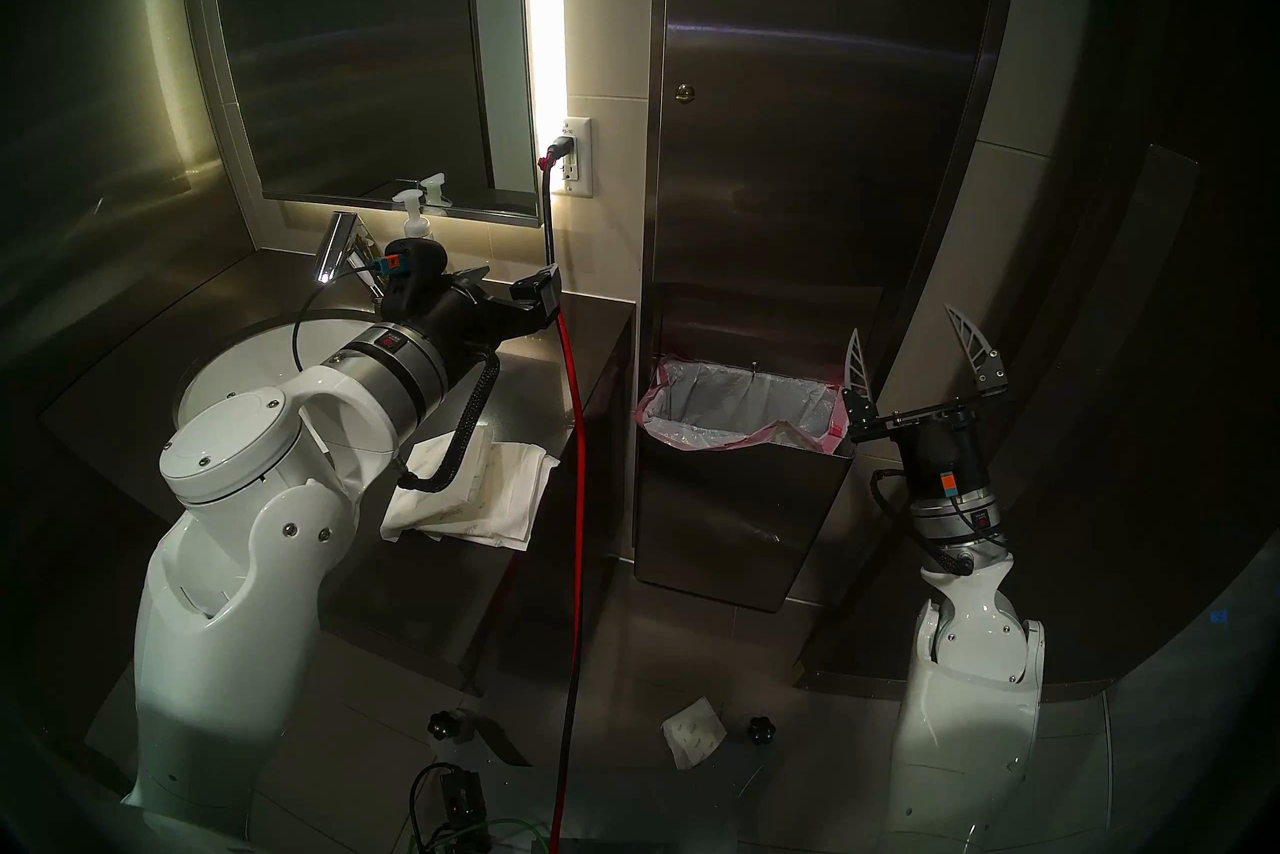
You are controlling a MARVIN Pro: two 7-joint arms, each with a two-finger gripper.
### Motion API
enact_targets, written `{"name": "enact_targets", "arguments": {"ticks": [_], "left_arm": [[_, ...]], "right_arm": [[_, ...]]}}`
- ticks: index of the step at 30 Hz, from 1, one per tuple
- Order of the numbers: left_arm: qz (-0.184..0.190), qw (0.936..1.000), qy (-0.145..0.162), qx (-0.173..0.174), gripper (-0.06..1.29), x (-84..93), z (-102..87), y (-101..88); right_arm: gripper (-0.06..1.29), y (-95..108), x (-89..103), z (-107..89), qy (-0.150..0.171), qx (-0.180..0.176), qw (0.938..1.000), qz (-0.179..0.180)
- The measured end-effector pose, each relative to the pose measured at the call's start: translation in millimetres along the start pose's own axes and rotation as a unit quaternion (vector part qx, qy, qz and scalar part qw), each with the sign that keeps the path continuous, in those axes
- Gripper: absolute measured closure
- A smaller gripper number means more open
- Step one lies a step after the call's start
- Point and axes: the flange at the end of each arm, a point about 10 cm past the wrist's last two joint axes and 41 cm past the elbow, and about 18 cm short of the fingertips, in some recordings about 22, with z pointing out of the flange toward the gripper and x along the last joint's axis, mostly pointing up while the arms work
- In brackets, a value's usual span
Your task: Twist key and open towel dispenser
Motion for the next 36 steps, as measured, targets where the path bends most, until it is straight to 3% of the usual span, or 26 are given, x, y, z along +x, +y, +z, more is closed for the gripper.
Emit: {"name": "enact_targets", "arguments": {"ticks": [9, 22, 29, 35, 36], "left_arm": [[0.000, 1.0000, 0.000, 0.000, -0.02, 0.1, -0.1, -0.1], [0.046, 0.9988, 0.003, 0.016, -0.02, 10.0, 11.2, -16.3], [0.072, 0.9971, -0.012, -0.023, -0.02, 5.0, 30.9, -7.4], [0.080, 0.9953, -0.015, -0.054, -0.01, 0.7, 48.1, 2.8], [0.081, 0.9948, -0.014, -0.059, 0.17, 1.0, 51.3, 4.5]], "right_arm": [[-0.02, 3.8, 35.9, -3.3, 0.026, -0.029, 0.9970, 0.067], [-0.02, 12.6, 62.9, -11.9, 0.009, -0.009, 0.9845, 0.175], [-0.02, 18.8, 70.0, -19.4, -0.005, 0.011, 0.9754, 0.220], [-0.02, 24.2, 72.4, -23.0, -0.010, 0.024, 0.9710, 0.238], [-0.02, 25.0, 72.6, -23.7, -0.011, 0.026, 0.9702, 0.241]]}}
